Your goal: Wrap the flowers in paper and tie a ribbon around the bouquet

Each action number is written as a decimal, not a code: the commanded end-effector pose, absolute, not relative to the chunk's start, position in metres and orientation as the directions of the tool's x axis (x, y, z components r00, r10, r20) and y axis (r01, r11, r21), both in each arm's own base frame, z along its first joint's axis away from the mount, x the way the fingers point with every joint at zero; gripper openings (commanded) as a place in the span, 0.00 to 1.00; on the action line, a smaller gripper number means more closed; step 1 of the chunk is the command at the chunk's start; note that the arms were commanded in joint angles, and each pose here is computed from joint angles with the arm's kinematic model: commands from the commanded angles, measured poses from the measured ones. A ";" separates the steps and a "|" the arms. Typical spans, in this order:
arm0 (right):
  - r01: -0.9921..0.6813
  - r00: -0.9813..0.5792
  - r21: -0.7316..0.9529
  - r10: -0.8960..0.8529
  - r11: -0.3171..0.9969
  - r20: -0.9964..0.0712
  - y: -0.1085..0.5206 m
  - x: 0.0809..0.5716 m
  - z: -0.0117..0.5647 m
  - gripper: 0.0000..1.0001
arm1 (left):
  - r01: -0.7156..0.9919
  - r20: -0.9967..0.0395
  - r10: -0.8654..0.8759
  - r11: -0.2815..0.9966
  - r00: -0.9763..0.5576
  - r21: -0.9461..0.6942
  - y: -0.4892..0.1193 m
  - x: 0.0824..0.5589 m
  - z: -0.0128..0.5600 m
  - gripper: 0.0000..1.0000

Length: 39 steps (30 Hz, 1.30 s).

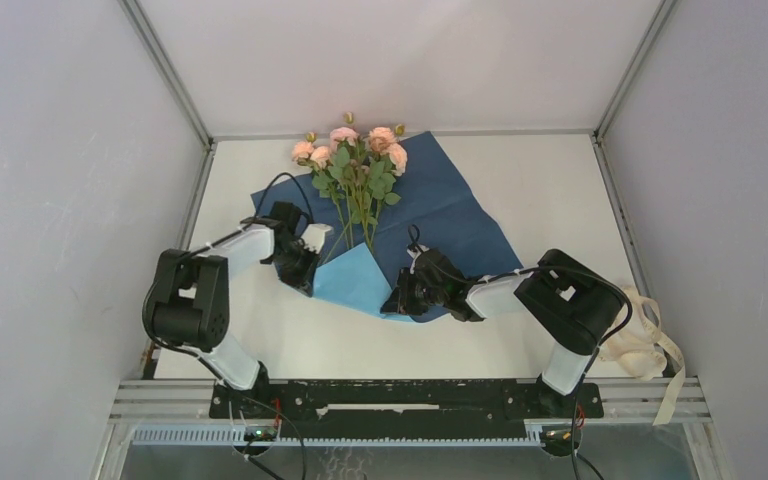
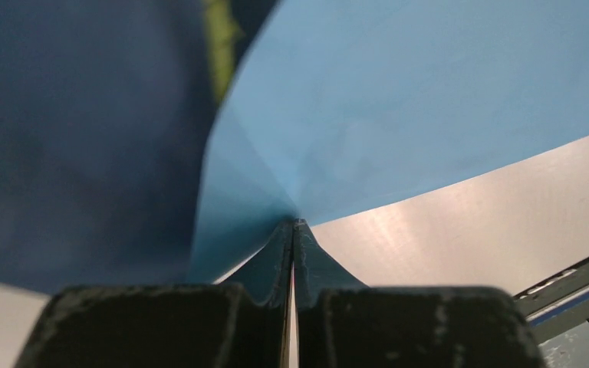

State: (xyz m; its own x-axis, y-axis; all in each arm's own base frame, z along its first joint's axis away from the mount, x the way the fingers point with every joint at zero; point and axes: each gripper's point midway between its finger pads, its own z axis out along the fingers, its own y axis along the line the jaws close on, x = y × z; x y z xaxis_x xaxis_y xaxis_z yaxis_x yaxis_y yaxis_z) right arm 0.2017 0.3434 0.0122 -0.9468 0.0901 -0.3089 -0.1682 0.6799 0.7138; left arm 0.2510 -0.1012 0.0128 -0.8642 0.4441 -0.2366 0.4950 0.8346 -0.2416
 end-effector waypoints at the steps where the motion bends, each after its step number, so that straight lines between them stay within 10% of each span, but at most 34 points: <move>1: -0.123 -0.962 0.645 0.068 0.754 -0.264 0.324 0.191 -0.018 0.26 | 0.460 -0.219 0.421 0.870 -0.880 -0.175 -0.063 0.245 0.015 0.04; 13: -0.132 -0.964 0.642 0.054 0.756 -0.261 0.322 0.188 -0.017 0.26 | 0.376 -0.274 0.322 0.910 -0.906 -0.175 -0.010 0.253 0.042 0.08; 21: -0.136 -0.962 0.643 0.053 0.754 -0.266 0.323 0.188 -0.015 0.26 | 0.577 -0.485 0.406 0.767 -0.775 -0.279 -0.068 0.267 0.082 0.59; 25: -0.135 -0.961 0.642 0.058 0.755 -0.271 0.323 0.189 -0.014 0.26 | 0.610 -0.496 0.454 0.764 -0.740 -0.209 -0.080 0.292 0.068 0.66; 31: -0.142 -0.960 0.629 0.048 0.765 -0.275 0.319 0.189 -0.014 0.26 | 0.597 -0.378 0.495 0.769 -0.783 -0.229 -0.084 0.291 0.036 0.65; 39: -0.171 -0.953 0.590 0.019 0.789 -0.301 0.308 0.188 -0.010 0.27 | 0.598 -0.334 0.511 0.758 -0.792 -0.259 -0.082 0.269 0.027 0.33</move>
State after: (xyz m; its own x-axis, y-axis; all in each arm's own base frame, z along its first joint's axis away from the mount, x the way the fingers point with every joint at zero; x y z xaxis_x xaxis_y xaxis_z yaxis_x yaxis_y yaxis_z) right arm 0.1994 0.3384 0.0122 -0.9461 0.0711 -0.3160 -0.1805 0.6945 0.6965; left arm 0.2683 -0.0815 0.0189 -0.8047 0.5057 -0.3111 0.5851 0.7644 -0.2708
